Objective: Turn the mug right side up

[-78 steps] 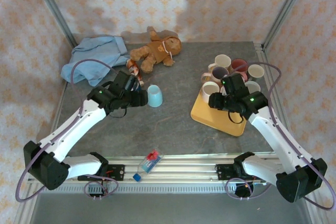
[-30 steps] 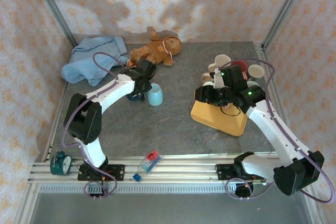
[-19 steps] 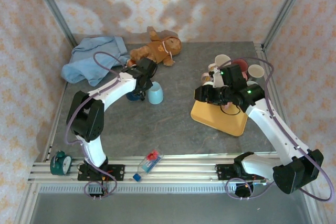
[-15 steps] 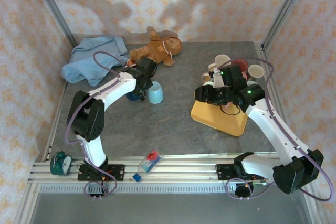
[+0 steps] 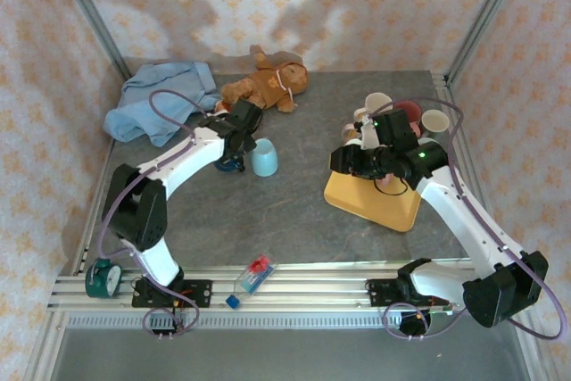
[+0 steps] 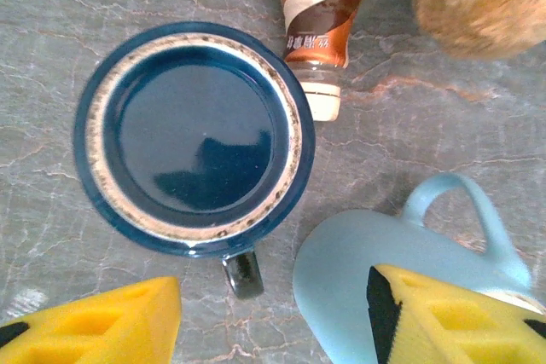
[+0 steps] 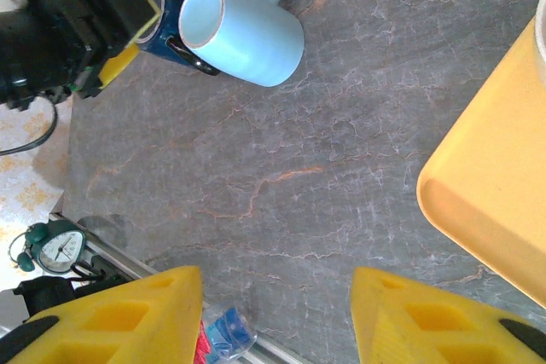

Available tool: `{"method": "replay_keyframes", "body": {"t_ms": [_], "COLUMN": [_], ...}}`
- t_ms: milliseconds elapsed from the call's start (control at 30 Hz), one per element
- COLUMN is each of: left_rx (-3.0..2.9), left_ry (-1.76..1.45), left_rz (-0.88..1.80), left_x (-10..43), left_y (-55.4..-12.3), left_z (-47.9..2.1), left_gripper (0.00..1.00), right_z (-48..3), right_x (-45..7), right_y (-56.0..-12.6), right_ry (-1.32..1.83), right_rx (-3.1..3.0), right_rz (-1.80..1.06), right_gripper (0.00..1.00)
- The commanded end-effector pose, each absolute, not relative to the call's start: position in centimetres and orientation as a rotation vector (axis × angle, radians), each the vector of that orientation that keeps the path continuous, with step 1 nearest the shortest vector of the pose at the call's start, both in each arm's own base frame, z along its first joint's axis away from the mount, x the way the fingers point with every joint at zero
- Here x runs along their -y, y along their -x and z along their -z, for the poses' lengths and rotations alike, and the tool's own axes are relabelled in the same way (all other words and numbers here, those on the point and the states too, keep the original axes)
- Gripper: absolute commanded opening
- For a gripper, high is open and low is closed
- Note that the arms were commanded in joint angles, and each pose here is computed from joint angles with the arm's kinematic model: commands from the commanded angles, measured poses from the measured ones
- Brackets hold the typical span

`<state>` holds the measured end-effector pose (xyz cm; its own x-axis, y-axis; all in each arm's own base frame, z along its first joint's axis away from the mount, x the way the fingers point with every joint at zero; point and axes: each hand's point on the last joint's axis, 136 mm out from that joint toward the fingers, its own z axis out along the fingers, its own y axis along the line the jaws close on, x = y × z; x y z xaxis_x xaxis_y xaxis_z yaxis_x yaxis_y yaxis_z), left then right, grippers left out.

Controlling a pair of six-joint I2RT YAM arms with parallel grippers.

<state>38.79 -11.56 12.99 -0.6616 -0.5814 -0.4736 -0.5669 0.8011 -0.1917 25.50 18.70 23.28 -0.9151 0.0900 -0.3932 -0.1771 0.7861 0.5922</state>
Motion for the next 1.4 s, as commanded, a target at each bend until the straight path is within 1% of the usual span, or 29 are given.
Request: {"method": "replay_keyframes", "body": {"t_ms": [0,167,667,1000,1367], "left_rx": [-2.416,-2.451,-2.524,-2.552,-2.562], "left_ry": [0.879,0.884,0.885,0.889,0.899], "left_rz": [0.009,0.026,-0.045,-0.074,-0.098], "left_x": [10.5,11.4,12.1,11.9,10.9], "left_y": [-37.8,-37.8,-38.4,-39.0,-39.0], "left_z": [-14.5,-13.4,-9.9,-8.4,-7.6], "left_gripper": [0.59,0.51,0.36,0.32,0.31], "right_z": [-23.9,-24.0,-23.9,-23.8,-24.2], "right_x": [-18.4,-18.4,-18.1,-17.9,-18.2], "right_y": [-25.6,-25.7,-25.4,-25.2,-25.5], "right_ry": [0.053,0.042,0.035,0.046,0.042], "right_rx": [-2.551,-2.553,-2.555,-2.560,-2.554], "right_rz": [-0.901,-0.903,-0.892,-0.875,-0.890], "right_gripper": [0.49,0.49,0.49,0.49,0.49]}}
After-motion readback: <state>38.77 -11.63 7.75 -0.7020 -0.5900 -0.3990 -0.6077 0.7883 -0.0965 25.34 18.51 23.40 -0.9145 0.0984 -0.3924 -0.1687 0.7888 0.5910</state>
